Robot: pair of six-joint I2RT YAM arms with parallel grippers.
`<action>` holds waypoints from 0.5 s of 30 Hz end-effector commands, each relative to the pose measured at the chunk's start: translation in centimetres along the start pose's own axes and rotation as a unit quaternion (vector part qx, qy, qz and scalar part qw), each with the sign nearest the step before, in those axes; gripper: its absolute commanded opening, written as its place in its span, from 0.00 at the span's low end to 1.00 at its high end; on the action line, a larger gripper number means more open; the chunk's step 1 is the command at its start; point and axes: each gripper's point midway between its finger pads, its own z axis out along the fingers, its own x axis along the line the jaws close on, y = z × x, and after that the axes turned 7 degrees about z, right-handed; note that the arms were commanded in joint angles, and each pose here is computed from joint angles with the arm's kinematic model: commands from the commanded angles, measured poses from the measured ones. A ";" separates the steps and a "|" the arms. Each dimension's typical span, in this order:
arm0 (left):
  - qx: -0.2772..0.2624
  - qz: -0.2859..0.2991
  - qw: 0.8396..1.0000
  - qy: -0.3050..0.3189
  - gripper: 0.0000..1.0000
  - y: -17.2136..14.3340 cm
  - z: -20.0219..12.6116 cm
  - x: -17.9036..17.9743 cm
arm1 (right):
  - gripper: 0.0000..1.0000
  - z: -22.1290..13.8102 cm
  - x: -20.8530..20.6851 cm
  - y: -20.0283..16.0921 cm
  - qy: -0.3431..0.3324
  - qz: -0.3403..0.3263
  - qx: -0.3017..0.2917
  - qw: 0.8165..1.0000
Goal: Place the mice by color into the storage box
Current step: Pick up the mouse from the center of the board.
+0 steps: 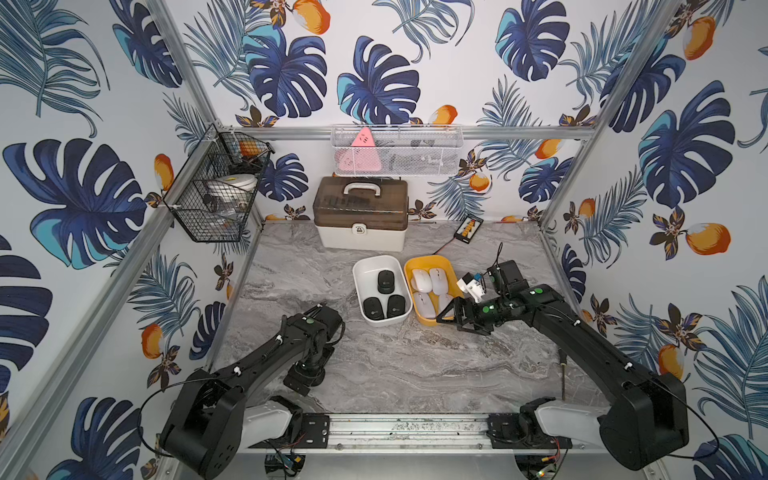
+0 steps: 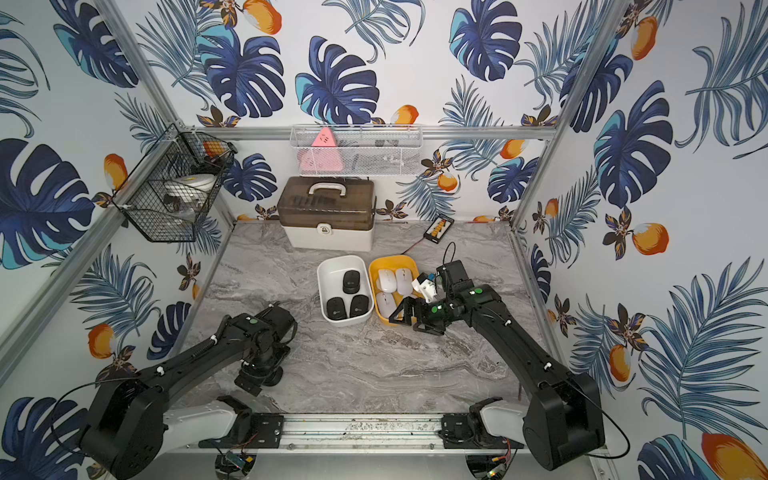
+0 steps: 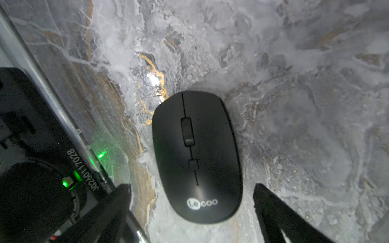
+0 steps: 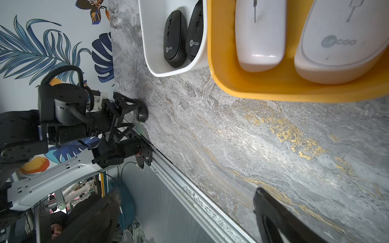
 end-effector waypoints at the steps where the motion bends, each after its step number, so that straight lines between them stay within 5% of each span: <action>1: -0.008 -0.012 1.000 -0.006 0.96 0.5 0.4 -0.6 | 1.00 0.0 0.4 0.3 0.008 -0.008 -0.003 1.000; 15: 0.008 -0.008 0.999 -0.031 0.78 1.2 1.5 -1.7 | 1.00 0.2 0.1 0.2 0.005 -0.007 -0.003 1.000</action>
